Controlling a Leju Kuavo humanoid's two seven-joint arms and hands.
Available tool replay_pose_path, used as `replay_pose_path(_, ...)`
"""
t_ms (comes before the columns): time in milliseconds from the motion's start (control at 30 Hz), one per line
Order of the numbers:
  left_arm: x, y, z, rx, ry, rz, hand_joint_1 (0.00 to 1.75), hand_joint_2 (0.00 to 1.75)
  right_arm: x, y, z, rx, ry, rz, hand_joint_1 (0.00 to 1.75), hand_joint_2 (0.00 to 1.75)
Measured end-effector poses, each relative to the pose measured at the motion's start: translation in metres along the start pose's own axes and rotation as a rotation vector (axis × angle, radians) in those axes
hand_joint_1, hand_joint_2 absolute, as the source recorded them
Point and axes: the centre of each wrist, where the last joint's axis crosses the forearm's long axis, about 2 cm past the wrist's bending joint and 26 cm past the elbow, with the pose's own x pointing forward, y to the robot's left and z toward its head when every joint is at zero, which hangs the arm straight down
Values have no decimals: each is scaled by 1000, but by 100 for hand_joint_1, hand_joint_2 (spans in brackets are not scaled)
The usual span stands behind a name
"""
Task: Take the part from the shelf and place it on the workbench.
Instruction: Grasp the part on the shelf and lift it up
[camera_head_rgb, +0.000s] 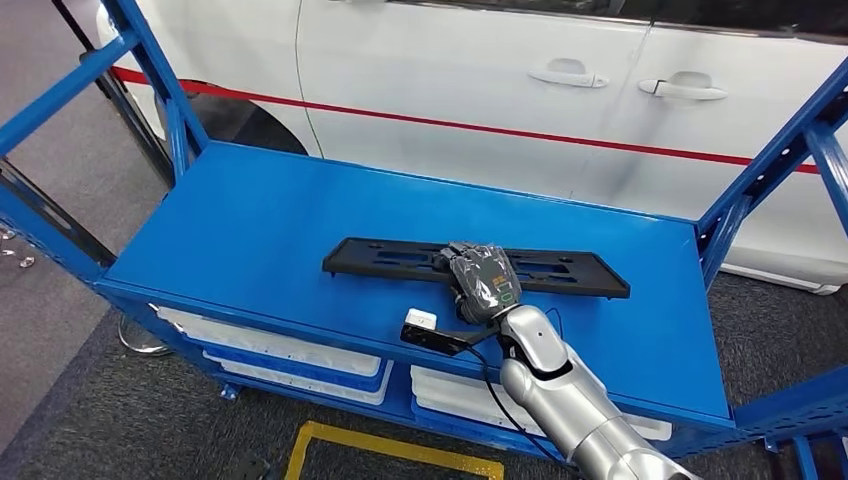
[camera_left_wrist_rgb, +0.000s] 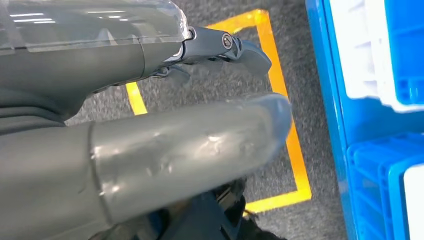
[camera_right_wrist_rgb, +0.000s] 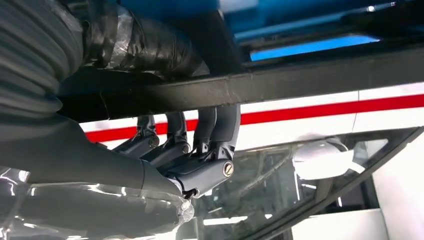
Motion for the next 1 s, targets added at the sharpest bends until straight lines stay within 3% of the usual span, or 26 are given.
replay_pose_path(733, 0, 0, 0, 0, -3, 0, 0, 0, -2, -6, -5, -38, -4, -5, 175, 175)
replay_pose_path(867, 0, 0, 0, 3, -10, -4, 0, 0, -2, -20, -13, -131, -7, -38, 175, 175)
replay_pose_path(1000, 1, 1, 0, 6, -22, -13, 0, 0, 4, -52, -30, -285, -40, -73, 175, 175)
